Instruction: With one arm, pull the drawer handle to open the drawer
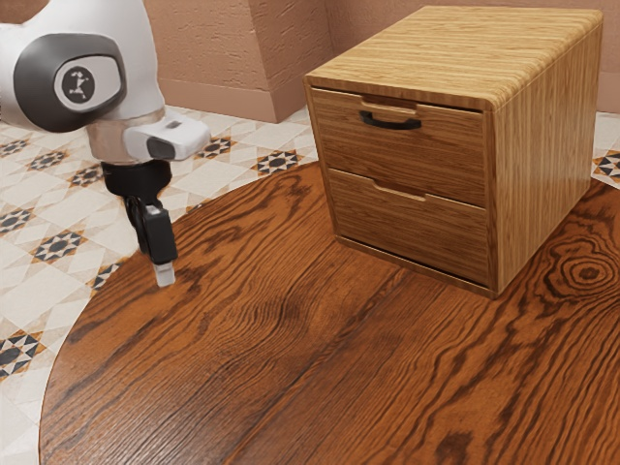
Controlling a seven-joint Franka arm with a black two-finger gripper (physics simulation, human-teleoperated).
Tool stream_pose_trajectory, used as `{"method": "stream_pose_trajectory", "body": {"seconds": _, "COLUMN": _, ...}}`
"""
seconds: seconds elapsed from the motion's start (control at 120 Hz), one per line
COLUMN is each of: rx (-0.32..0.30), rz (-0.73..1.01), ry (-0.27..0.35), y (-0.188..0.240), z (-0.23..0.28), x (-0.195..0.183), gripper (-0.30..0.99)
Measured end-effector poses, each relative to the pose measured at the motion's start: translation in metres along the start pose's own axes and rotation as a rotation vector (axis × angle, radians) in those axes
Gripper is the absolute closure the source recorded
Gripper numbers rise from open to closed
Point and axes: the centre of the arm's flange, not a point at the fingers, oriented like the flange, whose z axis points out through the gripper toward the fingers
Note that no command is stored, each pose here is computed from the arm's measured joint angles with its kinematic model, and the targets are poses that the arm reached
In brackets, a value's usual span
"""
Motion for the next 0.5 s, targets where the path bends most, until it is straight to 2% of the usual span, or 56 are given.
{"method": "stream_pose_trajectory", "body": {"seconds": 0.175, "rx": 0.086, "rz": 0.138, "ry": 0.103, "y": -0.007, "z": -0.016, "x": 0.013, "gripper": 0.0}}
{"method": "stream_pose_trajectory", "body": {"seconds": 0.25, "rx": 0.103, "rz": 0.188, "ry": 0.136, "y": -0.005, "z": -0.023, "x": 0.017, "gripper": 0.0}}
{"method": "stream_pose_trajectory", "body": {"seconds": 0.333, "rx": 0.148, "rz": 0.256, "ry": 0.191, "y": -0.009, "z": -0.047, "x": 0.022, "gripper": 0.0}}
{"method": "stream_pose_trajectory", "body": {"seconds": 0.5, "rx": 0.23, "rz": 0.446, "ry": 0.233, "y": -0.026, "z": -0.063, "x": 0.074, "gripper": 0.0}}
